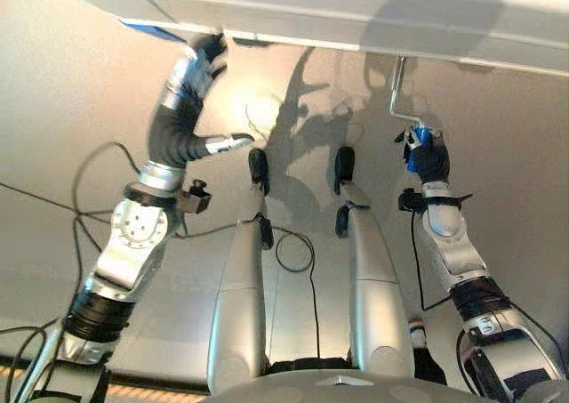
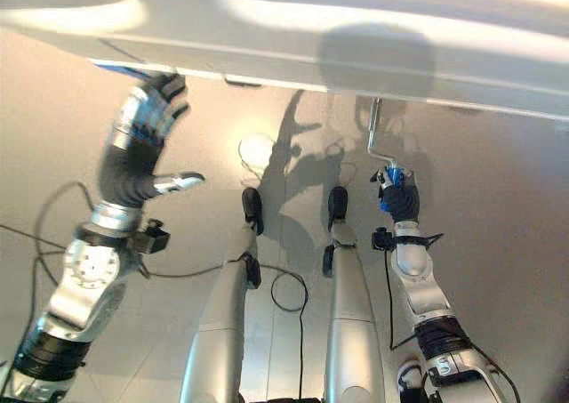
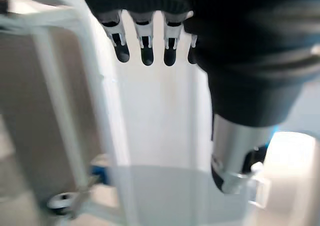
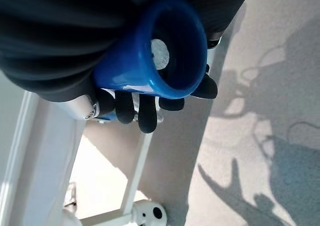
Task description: Raise the hospital bed
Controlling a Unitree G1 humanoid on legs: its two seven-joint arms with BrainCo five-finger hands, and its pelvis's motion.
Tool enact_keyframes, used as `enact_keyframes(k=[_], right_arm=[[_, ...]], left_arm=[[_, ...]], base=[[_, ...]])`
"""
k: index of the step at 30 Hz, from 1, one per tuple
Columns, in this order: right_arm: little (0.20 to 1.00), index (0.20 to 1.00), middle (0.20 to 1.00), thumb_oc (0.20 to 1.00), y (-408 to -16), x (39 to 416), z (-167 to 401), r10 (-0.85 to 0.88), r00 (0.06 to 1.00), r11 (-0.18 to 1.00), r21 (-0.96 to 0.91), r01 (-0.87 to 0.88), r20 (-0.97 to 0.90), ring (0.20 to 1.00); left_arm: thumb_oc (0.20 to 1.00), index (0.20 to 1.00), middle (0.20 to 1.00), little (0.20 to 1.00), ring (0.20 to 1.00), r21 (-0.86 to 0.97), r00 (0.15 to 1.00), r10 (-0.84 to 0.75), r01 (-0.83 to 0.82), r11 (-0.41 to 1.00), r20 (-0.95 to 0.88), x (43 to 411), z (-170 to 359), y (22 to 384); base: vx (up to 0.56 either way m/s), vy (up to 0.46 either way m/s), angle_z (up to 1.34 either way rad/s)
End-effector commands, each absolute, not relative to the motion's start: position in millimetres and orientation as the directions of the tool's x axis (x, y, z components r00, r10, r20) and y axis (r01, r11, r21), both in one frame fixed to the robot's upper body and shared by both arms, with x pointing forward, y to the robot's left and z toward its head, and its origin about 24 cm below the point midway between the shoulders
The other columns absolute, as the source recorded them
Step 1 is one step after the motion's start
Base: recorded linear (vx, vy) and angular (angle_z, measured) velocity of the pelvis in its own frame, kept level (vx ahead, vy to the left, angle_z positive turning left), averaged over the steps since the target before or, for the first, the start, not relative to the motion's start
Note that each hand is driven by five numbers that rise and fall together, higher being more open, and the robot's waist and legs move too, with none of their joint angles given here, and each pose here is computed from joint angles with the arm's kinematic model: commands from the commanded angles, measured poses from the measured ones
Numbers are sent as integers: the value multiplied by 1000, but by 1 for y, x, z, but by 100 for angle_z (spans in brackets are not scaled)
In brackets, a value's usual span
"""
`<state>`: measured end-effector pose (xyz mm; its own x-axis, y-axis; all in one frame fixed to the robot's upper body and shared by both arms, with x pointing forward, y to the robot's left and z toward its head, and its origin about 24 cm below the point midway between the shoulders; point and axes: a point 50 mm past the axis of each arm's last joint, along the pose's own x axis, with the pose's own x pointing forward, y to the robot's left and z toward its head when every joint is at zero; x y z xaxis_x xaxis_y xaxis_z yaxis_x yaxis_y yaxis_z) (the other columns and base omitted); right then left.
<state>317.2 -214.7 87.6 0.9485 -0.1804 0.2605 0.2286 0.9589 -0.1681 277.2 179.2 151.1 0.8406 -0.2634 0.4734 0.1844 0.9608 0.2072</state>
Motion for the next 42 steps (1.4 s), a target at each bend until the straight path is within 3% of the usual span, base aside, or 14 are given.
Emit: enact_keyframes(k=[1, 2, 5, 7, 10, 11, 15, 19, 20, 29, 39, 42], right_arm=[[536, 536, 536, 536, -262, 310, 105, -335, 891, 913, -126, 387, 306, 536], [1000, 1000, 1000, 1000, -261, 312, 89, -319, 919, 922, -147, 358, 233, 1000], [1000, 1000, 1000, 1000, -261, 314, 78, -307, 936, 924, -180, 337, 176, 1000], [1000, 1000, 1000, 1000, -262, 311, 49, -296, 954, 925, -235, 299, 49, 1000], [1000, 1000, 1000, 1000, -262, 305, 31, -286, 958, 926, -266, 267, -35, 1000], [1000, 1000, 1000, 1000, -264, 295, 4, -296, 942, 927, -285, 244, -156, 1000], [1000, 1000, 1000, 1000, -267, 267, -43, -309, 875, 930, -313, 195, -372, 1000], [1000, 1000, 1000, 1000, -271, 233, -79, -327, 774, 933, -314, 175, -542, 1000], [1000, 1000, 1000, 1000, -275, 210, -96, -331, 705, 929, -346, 128, -628, 1000], [1000, 1000, 1000, 1000, -259, 167, -124, -243, 623, 938, -343, -44, -743, 1000], [1000, 1000, 1000, 1000, -239, 113, -152, -219, 478, 966, -258, -18, -851, 1000], [1000, 1000, 1000, 1000, -237, 114, -151, -220, 492, 970, -244, 15, -842, 1000]], left_arm=[[1000, 1000, 1000, 1000, 1000, 249, 870, -261, 167, 954, 418, 280, 135, 181], [1000, 1000, 1000, 1000, 1000, 303, 930, -250, 165, 939, 268, 286, 100, 186], [1000, 1000, 1000, 1000, 1000, 360, 953, -250, 176, 916, 170, 287, 78, 191], [1000, 1000, 1000, 1000, 1000, 452, 974, -226, 207, 868, -13, 286, 36, 198], [1000, 1000, 1000, 1000, 1000, 416, 980, -181, 201, 887, -88, 282, 16, 203], [1000, 1000, 1000, 1000, 1000, 406, 970, -137, 210, 889, -203, 274, -11, 208], [1000, 1000, 1000, 1000, 1000, 387, 935, -73, 214, 897, -347, 257, -45, 213], [1000, 1000, 1000, 1000, 1000, 336, 893, -19, 189, 923, -450, 238, -69, 220], [1000, 1000, 1000, 1000, 1000, 323, 848, 6, 195, 926, -530, 222, -85, 226], [1000, 1000, 1000, 1000, 1000, 322, 704, 151, 116, 940, -694, 168, -119, 254], [1000, 1000, 1000, 1000, 1000, 264, 634, 180, 40, 964, -752, 140, -138, 236], [1000, 1000, 1000, 1000, 1000, 252, 609, 182, 31, 967, -772, 135, -142, 232]], base=[[0, 0, 0], [33, -2, -2], [26, 0, -1], [44, 3, 1], [42, -11, 1], [32, -12, 2], [81, -5, 7], [90, 0, 1], [87, 3, 1], [72, 7, 1], [59, 18, -4], [30, 25, -9]])
